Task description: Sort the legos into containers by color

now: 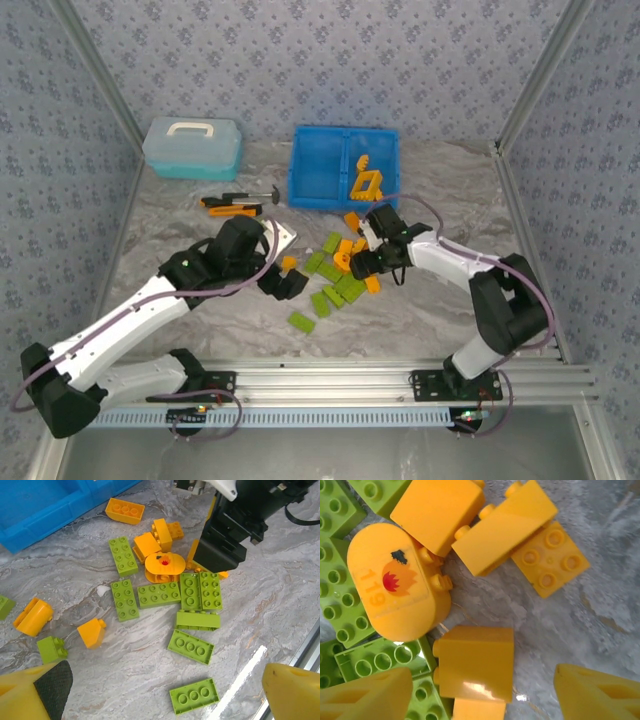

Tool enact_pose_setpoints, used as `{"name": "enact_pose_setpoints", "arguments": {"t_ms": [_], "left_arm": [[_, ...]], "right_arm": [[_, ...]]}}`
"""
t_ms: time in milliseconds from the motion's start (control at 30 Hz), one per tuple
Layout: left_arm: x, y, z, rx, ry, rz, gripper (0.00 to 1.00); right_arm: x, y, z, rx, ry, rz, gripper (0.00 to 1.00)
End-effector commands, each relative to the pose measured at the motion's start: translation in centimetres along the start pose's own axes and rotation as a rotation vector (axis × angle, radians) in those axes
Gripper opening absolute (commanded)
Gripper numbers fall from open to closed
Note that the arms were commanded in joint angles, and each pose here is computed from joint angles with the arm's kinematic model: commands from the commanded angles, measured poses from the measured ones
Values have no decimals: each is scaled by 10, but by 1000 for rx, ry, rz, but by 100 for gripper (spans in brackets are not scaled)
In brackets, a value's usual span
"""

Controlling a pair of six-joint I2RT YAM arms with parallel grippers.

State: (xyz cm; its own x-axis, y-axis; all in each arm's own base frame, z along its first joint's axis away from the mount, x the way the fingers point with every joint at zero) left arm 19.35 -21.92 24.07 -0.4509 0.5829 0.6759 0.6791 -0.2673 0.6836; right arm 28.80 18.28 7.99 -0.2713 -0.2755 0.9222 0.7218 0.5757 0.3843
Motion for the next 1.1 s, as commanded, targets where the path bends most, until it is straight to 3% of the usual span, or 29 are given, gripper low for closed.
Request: {"name": "enact_pose_setpoints", "arguments": {"t_ms": [0, 200, 367, 533, 800, 1067], "left_arm": [[0, 4, 3, 5, 21, -35, 99], [-5, 9, 3, -19, 31, -40, 99], [-10, 12, 3, -17, 33, -42, 99], [-14, 16, 5, -13, 50, -53, 99], [-17, 36, 9, 7, 102, -102, 99], [-15, 47, 0, 34, 41, -173, 99]], "right_arm": [[-9, 8, 5, 40, 45, 19, 73], [-23, -2, 4, 7, 37, 40, 62], [-28, -5, 5, -16, 43, 49, 44], [-14, 4, 3, -26, 17, -1, 40], [54, 31, -7, -46, -92, -206, 37], [158, 82, -23, -96, -251, -555, 36]]}}
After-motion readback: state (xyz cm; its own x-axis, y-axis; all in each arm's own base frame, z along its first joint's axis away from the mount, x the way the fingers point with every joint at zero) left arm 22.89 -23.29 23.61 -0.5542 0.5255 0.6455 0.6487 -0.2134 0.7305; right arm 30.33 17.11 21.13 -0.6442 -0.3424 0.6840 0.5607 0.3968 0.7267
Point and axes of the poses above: each hand's point on the last joint's axis, 136 mm out from that joint toward the fingers, its own x axis back along the fingers, its own z axis along the line the jaws close on, y = z × x, the point moved 3 cm from there along x, back along the fingers, and after that the axes turned 15 degrees about x, right-handed, at the moved point
